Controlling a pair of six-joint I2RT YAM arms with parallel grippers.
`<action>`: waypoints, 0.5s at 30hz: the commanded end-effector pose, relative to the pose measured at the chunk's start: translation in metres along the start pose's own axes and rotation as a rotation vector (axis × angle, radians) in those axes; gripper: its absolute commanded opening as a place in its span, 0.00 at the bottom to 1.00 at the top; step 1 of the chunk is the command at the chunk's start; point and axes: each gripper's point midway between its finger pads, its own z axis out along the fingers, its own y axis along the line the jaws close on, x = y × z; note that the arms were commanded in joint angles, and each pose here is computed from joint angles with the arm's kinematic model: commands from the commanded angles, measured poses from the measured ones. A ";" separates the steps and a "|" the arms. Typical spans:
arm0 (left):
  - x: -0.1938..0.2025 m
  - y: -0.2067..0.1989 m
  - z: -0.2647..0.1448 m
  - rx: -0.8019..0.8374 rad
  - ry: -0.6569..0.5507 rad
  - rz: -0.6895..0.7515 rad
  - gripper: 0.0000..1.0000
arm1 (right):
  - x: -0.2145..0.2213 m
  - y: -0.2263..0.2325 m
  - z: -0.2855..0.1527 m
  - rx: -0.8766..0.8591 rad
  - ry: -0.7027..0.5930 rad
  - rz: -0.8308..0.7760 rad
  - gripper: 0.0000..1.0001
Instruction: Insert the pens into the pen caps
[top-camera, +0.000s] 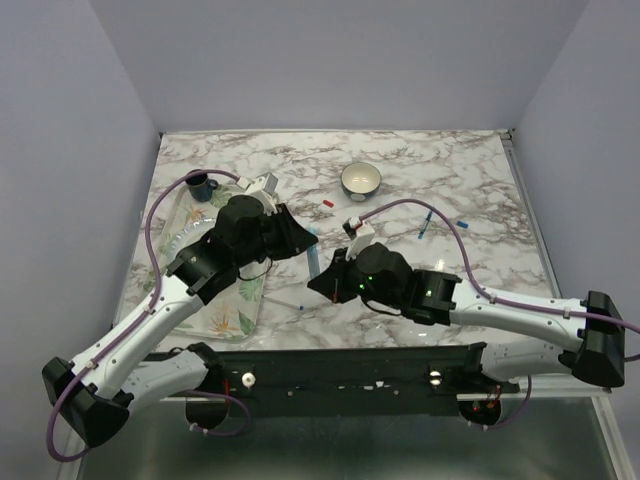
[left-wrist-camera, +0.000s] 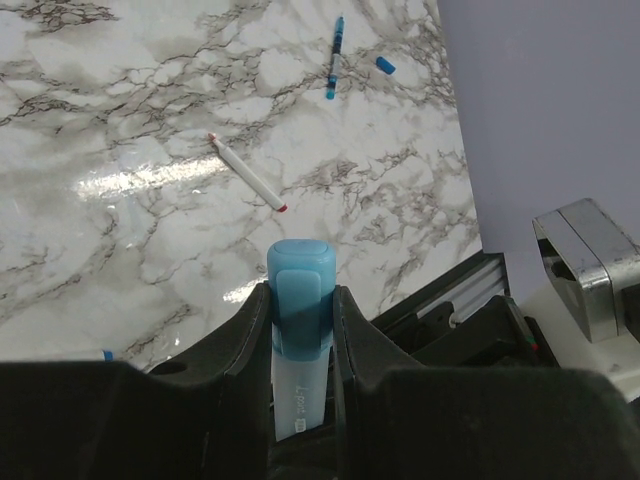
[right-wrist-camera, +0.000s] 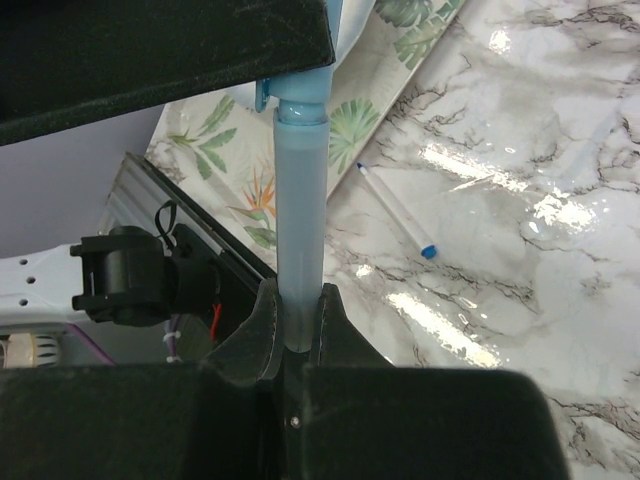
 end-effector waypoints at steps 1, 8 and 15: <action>0.028 -0.009 -0.006 0.060 0.119 0.004 0.00 | -0.037 0.008 0.000 0.029 -0.125 0.010 0.01; 0.031 -0.001 -0.007 0.015 0.116 0.036 0.00 | -0.056 0.012 -0.006 0.033 -0.188 0.021 0.01; 0.037 -0.023 -0.015 0.126 0.158 0.049 0.28 | -0.059 0.020 -0.004 -0.032 -0.217 -0.084 0.01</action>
